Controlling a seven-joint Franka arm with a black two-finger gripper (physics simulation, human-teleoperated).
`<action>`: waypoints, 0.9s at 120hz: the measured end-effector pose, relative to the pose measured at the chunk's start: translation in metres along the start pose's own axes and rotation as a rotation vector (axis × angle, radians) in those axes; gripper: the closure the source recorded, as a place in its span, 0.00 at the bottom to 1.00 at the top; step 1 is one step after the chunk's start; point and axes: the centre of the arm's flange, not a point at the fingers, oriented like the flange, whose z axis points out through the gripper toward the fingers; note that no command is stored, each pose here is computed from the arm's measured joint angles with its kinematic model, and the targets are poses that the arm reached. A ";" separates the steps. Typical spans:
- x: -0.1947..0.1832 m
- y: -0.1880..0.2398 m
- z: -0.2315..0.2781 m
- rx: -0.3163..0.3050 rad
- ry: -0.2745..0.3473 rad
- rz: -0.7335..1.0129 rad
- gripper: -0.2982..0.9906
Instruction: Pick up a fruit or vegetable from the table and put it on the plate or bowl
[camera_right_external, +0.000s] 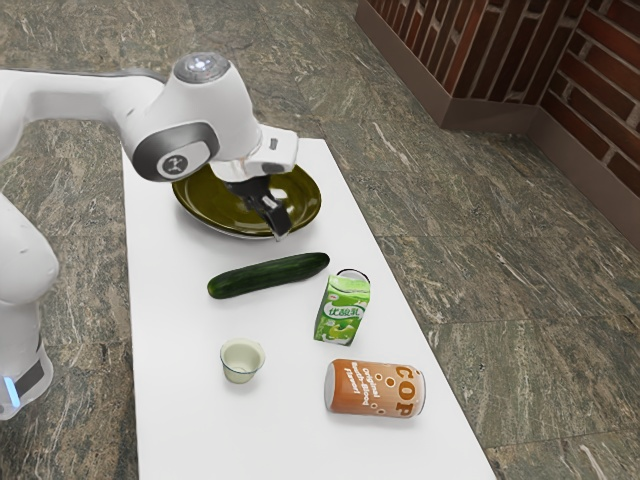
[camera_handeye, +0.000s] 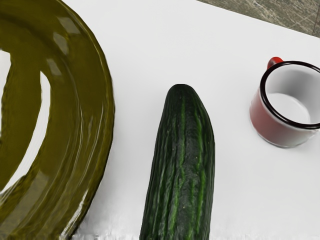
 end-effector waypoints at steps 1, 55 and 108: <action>-0.001 0.000 0.001 -0.001 -0.003 0.000 0.23; -0.041 0.006 0.040 0.001 -0.080 -0.015 0.23; -0.047 0.009 0.051 -0.003 -0.093 -0.040 0.23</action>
